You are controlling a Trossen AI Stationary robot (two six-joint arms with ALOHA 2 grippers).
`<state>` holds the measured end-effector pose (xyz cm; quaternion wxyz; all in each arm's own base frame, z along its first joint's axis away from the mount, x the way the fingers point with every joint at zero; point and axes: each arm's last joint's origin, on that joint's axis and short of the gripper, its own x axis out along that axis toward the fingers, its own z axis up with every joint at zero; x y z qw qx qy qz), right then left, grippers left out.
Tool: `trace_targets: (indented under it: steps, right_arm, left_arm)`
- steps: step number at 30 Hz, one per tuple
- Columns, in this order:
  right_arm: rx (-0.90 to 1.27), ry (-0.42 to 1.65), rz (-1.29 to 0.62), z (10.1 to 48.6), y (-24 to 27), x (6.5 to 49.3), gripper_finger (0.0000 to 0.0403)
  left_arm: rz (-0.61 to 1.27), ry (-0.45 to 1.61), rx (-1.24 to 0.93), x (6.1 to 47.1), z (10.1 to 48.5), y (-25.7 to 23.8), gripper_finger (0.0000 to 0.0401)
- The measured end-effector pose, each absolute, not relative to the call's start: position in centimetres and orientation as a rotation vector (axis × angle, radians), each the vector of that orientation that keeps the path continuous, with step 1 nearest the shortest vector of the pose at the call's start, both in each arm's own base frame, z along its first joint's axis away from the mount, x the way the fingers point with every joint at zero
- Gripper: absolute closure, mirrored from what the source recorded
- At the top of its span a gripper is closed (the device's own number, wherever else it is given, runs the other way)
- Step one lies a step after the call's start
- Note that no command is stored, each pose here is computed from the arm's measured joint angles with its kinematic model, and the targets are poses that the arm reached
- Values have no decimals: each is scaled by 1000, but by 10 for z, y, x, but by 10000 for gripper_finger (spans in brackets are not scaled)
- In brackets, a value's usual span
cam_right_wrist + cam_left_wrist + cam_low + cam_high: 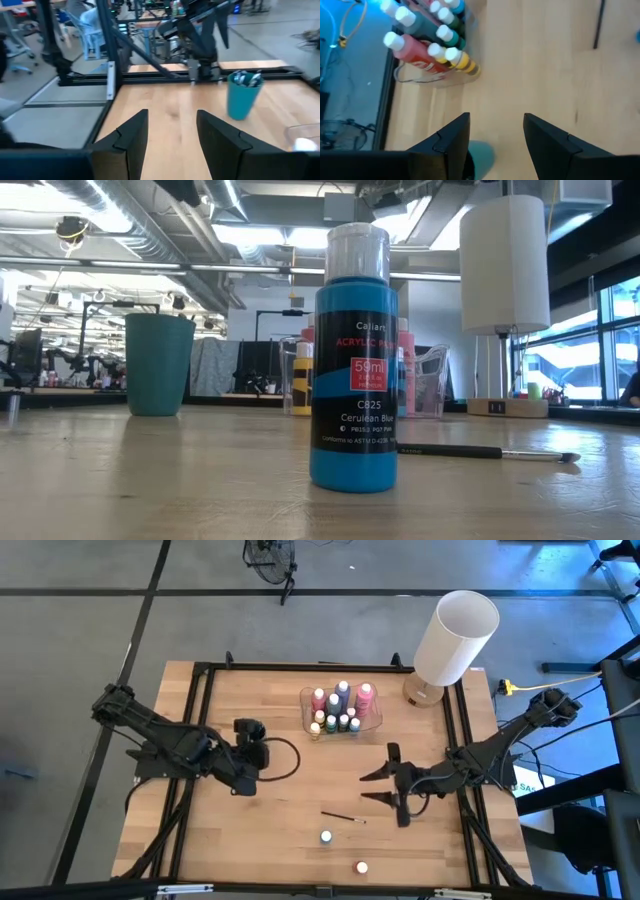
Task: Pick & Place Paint Supplies
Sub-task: Put the red paint bottle into the transparent bin
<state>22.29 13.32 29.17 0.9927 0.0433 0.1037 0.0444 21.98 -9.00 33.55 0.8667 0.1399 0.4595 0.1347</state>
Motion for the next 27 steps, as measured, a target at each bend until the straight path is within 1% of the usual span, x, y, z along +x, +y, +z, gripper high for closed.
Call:
trace_targets:
  steps: [4,9,16,19,21,23,27]
  right_arm:
    - [119,212,140,292,135,223,233]
    - [125,213,180,293,136,223,233]
    - [94,216,211,291,139,223,233]
    - [9,210,245,288,145,225,230]
    - [-22,197,266,295,148,225,224]
    - [-33,195,270,306,150,224,214]
    - [-82,275,249,317,156,223,185]
  left_arm:
    - [217,954,296,223,325,-99,220]
    - [75,905,281,229,307,-114,220]
    - [-1,757,224,235,294,-134,220]
    - [-19,745,227,233,292,-139,220]
    - [-18,739,245,232,292,-140,220]
    - [10,720,277,232,293,-141,220]
    - [76,677,370,234,295,-137,220]
